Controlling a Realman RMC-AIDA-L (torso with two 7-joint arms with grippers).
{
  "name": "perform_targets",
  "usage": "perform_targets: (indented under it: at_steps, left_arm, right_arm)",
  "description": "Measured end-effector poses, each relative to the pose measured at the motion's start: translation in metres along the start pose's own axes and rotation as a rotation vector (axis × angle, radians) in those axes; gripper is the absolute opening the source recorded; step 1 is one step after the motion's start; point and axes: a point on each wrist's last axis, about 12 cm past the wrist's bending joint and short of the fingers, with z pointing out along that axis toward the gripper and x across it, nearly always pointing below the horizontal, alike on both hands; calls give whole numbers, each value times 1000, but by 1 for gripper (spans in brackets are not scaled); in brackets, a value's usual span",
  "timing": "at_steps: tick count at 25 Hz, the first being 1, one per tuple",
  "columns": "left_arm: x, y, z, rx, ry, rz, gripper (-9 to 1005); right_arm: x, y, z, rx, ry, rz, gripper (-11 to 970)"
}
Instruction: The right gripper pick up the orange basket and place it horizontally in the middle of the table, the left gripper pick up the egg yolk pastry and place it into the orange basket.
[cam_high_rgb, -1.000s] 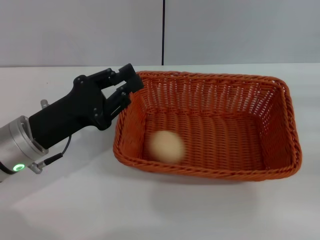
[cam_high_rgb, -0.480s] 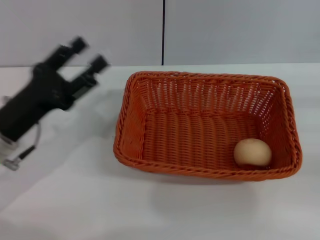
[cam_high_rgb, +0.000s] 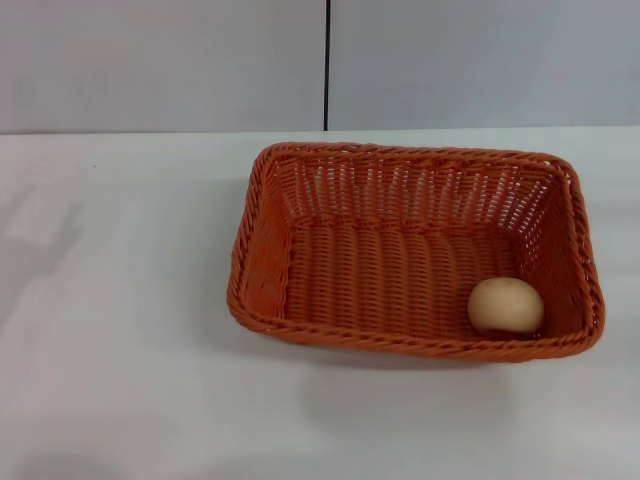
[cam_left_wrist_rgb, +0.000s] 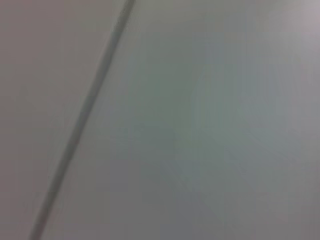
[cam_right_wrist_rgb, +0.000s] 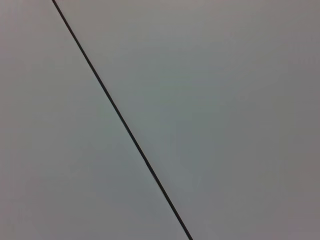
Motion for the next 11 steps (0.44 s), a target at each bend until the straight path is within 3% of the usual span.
perform_targets:
  at_steps: [3, 11]
  left_arm:
    - [-6, 5, -13, -74, -34, 13, 813]
    - [-5, 4, -17, -97, -40, 3, 813]
  right_arm:
    - [0, 0, 0, -2, -3, 0, 390]
    - [-1, 1, 0, -10, -8, 2, 390]
